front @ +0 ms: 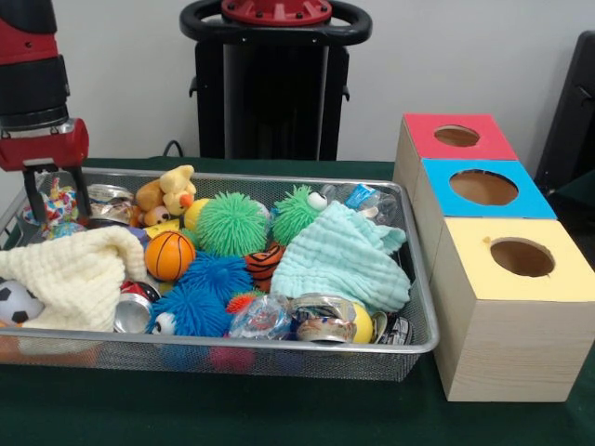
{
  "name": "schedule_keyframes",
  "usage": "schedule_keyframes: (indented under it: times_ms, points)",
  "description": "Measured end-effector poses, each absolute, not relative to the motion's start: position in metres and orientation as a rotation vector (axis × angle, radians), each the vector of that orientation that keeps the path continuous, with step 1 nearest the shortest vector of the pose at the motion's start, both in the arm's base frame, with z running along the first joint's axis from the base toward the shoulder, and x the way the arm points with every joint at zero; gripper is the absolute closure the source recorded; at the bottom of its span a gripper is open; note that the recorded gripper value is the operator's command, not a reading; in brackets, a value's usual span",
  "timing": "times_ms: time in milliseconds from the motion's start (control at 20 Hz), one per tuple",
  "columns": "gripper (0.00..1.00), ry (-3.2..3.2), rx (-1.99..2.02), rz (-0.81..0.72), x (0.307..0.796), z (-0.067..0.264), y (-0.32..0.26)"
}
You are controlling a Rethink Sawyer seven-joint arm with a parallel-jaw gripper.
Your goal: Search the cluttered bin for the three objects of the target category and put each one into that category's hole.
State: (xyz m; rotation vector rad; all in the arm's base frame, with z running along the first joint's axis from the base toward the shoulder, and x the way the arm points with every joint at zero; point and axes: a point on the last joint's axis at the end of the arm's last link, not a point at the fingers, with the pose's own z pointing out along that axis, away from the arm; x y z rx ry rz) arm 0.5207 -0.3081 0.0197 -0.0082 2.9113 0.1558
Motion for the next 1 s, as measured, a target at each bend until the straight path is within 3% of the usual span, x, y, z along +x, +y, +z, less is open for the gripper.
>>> schedule_keyframes:
  times_ms: [350, 1000]
  points:
    - [0.0, 2.914, -0.012, 0.152, 0.517, 0.022, -0.308]
    - [0.0, 2.938, 0.002, 0.241, 0.469, 0.021, -0.3]
